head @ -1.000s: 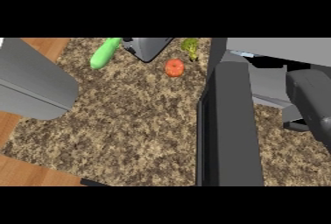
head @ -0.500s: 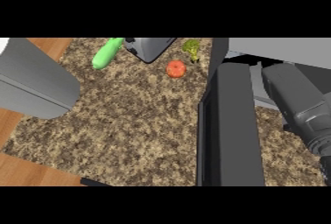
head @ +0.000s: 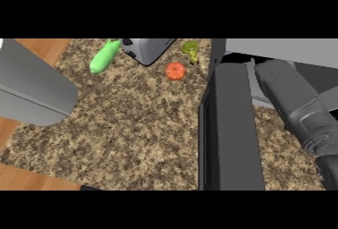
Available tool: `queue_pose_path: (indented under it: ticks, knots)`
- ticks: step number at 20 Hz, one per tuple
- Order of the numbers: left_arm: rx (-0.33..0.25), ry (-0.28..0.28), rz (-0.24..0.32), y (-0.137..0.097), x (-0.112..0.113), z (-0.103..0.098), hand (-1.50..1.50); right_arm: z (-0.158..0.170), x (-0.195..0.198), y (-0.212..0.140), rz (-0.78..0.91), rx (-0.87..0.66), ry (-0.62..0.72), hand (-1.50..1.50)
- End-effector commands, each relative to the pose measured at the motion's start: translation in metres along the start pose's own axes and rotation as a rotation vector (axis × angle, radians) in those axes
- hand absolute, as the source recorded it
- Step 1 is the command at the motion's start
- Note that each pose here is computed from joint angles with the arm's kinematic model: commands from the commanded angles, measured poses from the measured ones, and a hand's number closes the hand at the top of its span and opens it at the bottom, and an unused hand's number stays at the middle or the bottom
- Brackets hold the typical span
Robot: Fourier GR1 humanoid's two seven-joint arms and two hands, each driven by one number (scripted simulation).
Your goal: Pick up the milk, place it into the microwave and close the microwave
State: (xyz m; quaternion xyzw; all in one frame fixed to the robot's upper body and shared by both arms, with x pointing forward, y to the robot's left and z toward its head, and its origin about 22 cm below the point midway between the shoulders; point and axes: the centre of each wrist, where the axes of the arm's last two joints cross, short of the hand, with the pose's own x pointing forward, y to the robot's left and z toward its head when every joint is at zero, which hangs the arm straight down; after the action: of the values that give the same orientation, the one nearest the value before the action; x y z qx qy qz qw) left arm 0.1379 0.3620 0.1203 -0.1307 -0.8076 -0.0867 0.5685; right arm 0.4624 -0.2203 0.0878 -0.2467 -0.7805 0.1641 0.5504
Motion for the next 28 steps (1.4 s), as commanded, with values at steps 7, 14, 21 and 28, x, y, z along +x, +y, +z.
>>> queue_pose_path:
  ticks: [7, 14, 21, 28]
  knots:
    - [-0.009, 0.049, 0.036, -0.005, -0.020, 0.006, -1.50, -0.004, 0.017, 0.018, -0.116, -0.128, 0.016, -1.50]
    - [-0.008, 0.066, 0.033, -0.014, -0.031, 0.007, -1.50, 0.007, -0.007, 0.005, -0.099, -0.043, 0.001, -1.50]
    - [-0.122, 0.074, 0.110, -0.031, -0.059, 0.010, -1.50, 0.026, -0.036, -0.005, -0.268, 0.047, 0.020, -1.50]
    - [-0.284, 0.154, 0.143, -0.058, -0.075, -0.002, -1.50, 0.057, -0.065, 0.004, -0.534, 0.150, 0.016, -1.50]
